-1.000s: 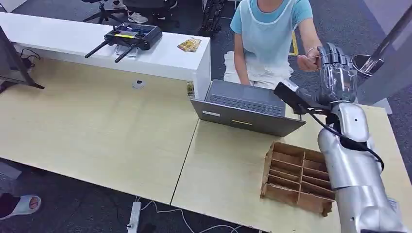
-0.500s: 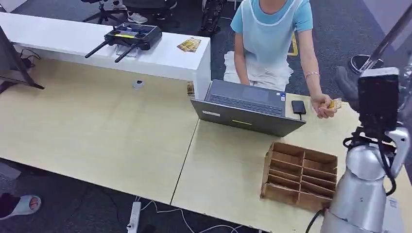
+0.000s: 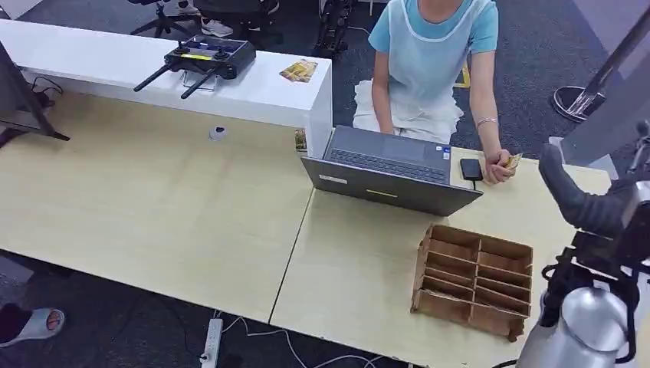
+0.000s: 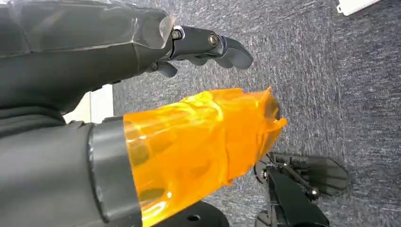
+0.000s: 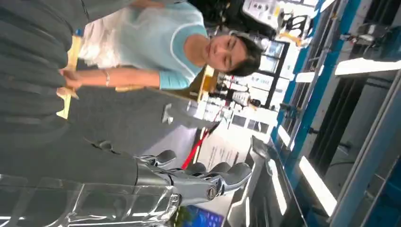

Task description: Pass the card to the sensor for recognition and then transmit it.

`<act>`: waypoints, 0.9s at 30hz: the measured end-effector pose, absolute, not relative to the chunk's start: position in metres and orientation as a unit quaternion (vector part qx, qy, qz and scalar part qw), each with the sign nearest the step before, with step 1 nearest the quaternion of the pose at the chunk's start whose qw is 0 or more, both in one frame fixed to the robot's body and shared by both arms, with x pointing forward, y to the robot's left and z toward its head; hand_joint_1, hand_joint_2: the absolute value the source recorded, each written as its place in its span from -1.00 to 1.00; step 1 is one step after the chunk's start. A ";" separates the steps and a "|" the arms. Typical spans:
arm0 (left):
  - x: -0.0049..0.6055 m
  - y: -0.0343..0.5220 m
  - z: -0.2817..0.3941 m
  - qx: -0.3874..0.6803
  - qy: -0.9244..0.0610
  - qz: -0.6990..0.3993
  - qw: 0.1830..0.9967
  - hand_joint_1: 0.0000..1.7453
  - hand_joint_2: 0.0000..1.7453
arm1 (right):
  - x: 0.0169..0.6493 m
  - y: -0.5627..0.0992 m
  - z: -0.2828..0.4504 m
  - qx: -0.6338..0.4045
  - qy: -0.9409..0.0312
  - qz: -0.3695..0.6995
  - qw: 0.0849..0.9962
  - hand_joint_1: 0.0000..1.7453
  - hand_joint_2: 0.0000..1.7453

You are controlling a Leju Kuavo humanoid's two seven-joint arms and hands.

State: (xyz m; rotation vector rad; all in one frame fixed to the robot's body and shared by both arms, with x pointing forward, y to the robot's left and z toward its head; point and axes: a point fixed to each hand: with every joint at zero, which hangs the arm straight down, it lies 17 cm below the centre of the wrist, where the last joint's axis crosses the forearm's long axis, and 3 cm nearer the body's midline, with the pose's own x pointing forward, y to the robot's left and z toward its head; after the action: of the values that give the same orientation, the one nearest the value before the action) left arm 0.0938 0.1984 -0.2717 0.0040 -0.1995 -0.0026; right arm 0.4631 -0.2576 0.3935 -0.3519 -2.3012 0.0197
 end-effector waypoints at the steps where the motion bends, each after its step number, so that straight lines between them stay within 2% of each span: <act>1: 0.093 0.198 -0.272 0.002 -0.097 0.001 0.995 -1.00 -1.00 | 0.458 -0.257 0.389 -0.126 -0.909 0.004 0.397 -1.00 1.00; 8: 0.091 0.201 -0.272 0.006 -0.093 0.019 0.995 -1.00 -1.00 | 0.430 -0.267 0.376 -0.068 -0.920 -0.019 0.386 -1.00 1.00; 18: 0.089 0.200 -0.273 0.008 -0.088 0.063 0.994 -1.00 -1.00 | 0.403 -0.276 0.303 -0.126 -0.882 0.024 0.453 -1.00 1.00; 23: 0.087 0.199 -0.273 0.008 -0.085 0.079 0.993 -1.00 -1.00 | 0.381 -0.262 0.270 -0.099 -0.869 0.036 0.484 -1.00 1.00; 24: 0.087 0.199 -0.273 0.008 -0.085 0.082 0.993 -1.00 -1.00 | 0.377 -0.259 0.265 -0.097 -0.866 0.040 0.489 -1.00 -1.00; 27: 0.086 0.199 -0.273 0.009 -0.083 0.088 0.993 -1.00 -1.00 | 0.368 -0.254 0.252 -0.121 -0.856 0.056 0.499 -1.00 -1.00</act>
State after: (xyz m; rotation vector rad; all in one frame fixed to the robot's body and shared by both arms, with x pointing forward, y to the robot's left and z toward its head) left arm 0.0861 0.1987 -0.2729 0.0190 -0.1670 0.1756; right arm 0.3684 -0.2540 0.2520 -0.2937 -2.0714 0.1361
